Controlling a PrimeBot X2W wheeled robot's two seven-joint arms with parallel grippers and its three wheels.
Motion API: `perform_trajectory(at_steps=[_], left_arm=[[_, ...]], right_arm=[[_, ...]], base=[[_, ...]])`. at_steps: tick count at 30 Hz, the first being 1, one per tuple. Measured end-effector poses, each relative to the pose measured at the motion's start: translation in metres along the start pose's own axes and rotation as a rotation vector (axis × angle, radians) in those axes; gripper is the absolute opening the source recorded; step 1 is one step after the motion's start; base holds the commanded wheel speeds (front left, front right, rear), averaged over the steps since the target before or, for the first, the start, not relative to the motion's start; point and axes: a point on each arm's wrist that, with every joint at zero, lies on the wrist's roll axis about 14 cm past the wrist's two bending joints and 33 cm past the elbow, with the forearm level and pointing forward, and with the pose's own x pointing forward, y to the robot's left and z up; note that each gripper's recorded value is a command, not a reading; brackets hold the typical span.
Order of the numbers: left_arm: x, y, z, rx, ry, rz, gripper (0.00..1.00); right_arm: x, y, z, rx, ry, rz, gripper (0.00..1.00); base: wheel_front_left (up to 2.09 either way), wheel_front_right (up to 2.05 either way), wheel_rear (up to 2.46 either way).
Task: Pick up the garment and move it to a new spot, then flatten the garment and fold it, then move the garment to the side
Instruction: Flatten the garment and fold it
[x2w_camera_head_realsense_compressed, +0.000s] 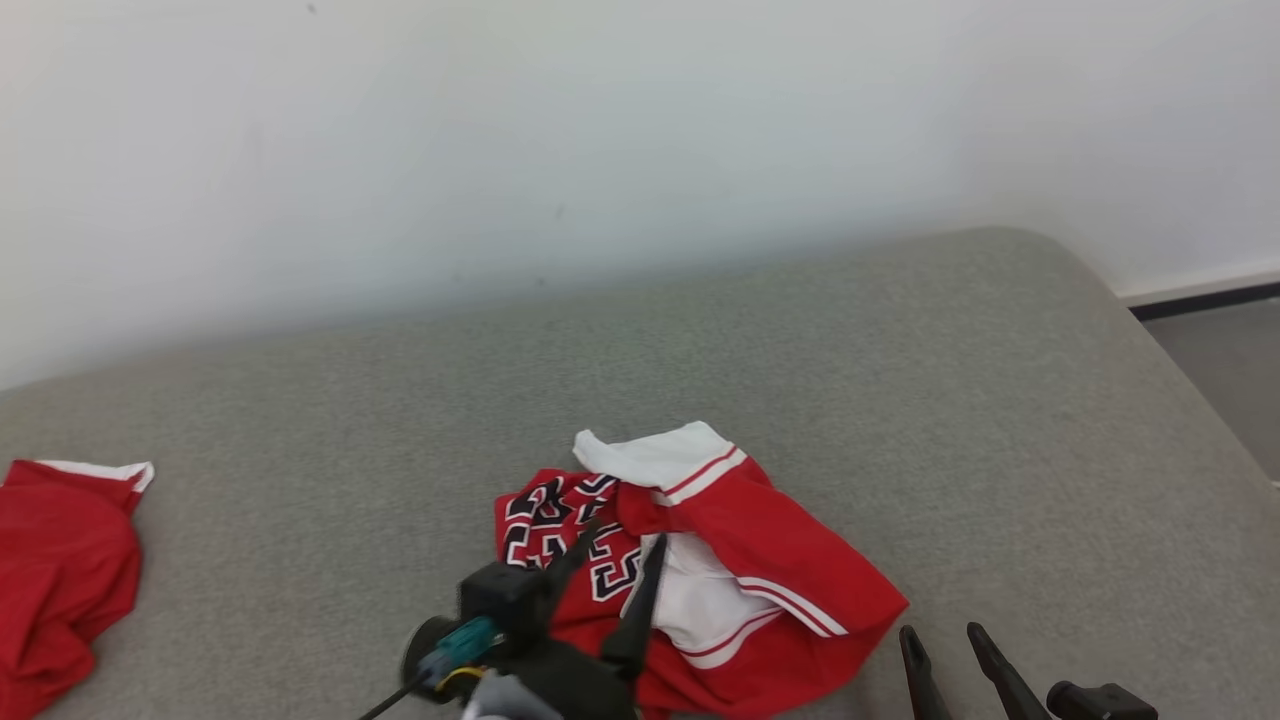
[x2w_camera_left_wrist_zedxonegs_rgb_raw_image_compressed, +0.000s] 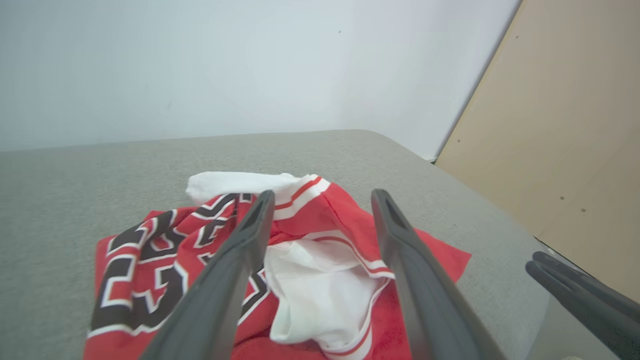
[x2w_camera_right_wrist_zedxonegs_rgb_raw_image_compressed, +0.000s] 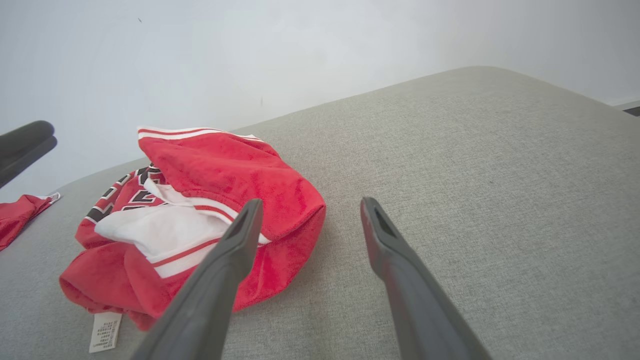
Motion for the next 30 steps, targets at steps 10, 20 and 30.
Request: perform_trajectory(at_steps=[10, 20, 30], left_arm=[[-0.087, 0.086, 0.032, 0.067, -0.156, 0.369, 1.0], [-0.169, 0.117, 0.033, 0.093, -0.21, 0.578, 1.0], [-0.219, 0.119, 0.037, 0.115, -0.263, 0.635, 1.0]], right_arm=[[0.019, 0.029, 0.005, -0.042, 0.044, 0.114, 1.0], [0.048, 0.058, 0.009, -0.142, 0.153, 0.202, 1.0], [0.077, 0.092, 0.003, -0.27, 0.281, 0.266, 1.0]], base=[[0.0, 0.0, 0.0], [0.0, 0.0, 0.0], [0.0, 0.0, 0.0]])
